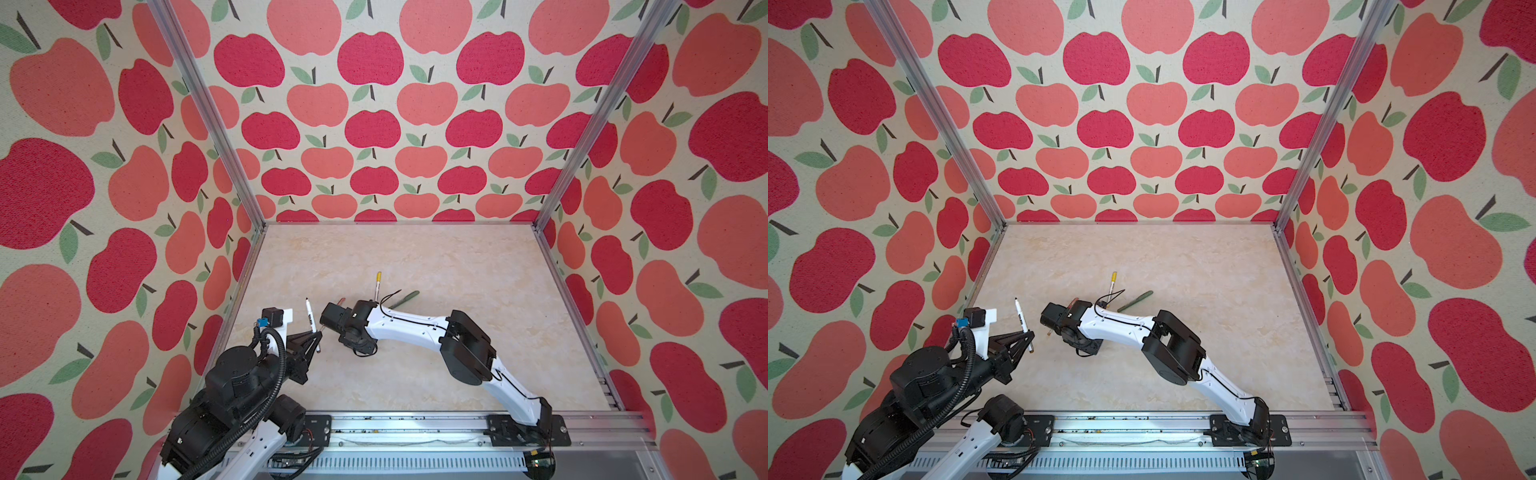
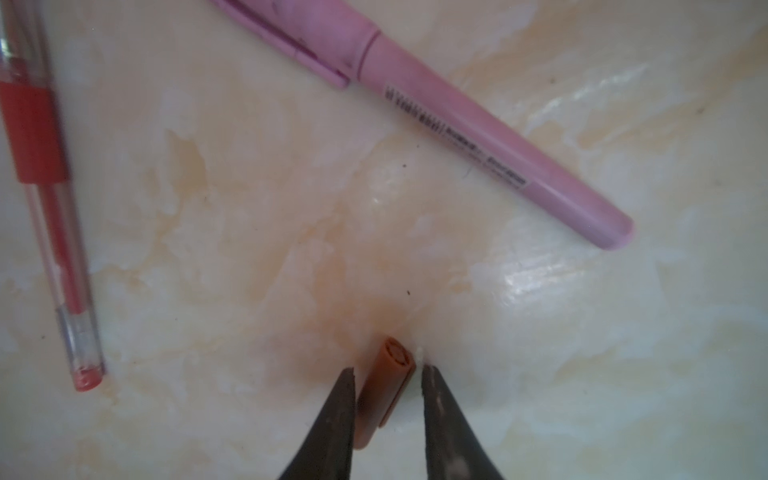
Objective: Insert the pens into the pen caps
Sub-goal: 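Close the right gripper on the brown cap and lift it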
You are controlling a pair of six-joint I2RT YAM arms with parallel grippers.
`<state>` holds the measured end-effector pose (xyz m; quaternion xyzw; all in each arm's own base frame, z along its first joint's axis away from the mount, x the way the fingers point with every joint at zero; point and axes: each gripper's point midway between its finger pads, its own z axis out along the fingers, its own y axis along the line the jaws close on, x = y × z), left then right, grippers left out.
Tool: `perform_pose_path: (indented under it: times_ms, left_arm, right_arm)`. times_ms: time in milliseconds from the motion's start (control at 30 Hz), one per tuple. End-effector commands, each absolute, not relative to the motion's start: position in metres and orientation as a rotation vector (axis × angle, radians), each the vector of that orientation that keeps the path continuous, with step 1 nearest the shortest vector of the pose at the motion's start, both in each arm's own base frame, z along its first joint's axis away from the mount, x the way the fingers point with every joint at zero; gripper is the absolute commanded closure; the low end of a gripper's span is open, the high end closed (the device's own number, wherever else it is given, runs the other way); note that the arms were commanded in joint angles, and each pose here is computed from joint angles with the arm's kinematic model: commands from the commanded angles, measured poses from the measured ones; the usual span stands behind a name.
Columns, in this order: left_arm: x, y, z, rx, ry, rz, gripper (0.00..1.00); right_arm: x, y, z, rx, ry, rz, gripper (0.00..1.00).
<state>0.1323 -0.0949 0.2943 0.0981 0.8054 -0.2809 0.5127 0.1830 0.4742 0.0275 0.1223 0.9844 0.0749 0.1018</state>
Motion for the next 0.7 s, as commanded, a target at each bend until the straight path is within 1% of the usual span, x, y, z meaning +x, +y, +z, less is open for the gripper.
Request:
perform_pose_path:
  times_ms: [0, 100, 267, 400, 467, 667]
  left_arm:
    - [0.130, -0.095, 0.293, 0.241, 1.927, -0.687, 1.00]
    - [0.130, -0.095, 0.293, 0.243, 1.922, -0.686, 1.00]
    - [0.130, -0.098, 0.297, 0.248, 1.910, -0.703, 1.00]
    - [0.130, -0.099, 0.297, 0.245, 1.913, -0.715, 1.00]
    - [0.130, -0.100, 0.296, 0.242, 1.918, -0.720, 1.00]
    - [0.134, -0.104, 0.294, 0.226, 1.931, -0.742, 1.00]
  right_arm:
    - [0.187, 0.463, 0.020, 0.313, 2.904, 0.115, 0.74]
    - [0.186, 0.462, 0.015, 0.281, 2.912, 0.095, 0.78]
    - [0.188, 0.454, 0.009, 0.237, 2.912, 0.041, 0.82]
    - [0.191, 0.452, 0.007, 0.198, 2.907, 0.051, 0.89]
    - [0.195, 0.453, 0.011, 0.169, 2.891, 0.058, 0.91]
    - [0.209, 0.457, 0.035, 0.055, 2.809, 0.124, 0.92]
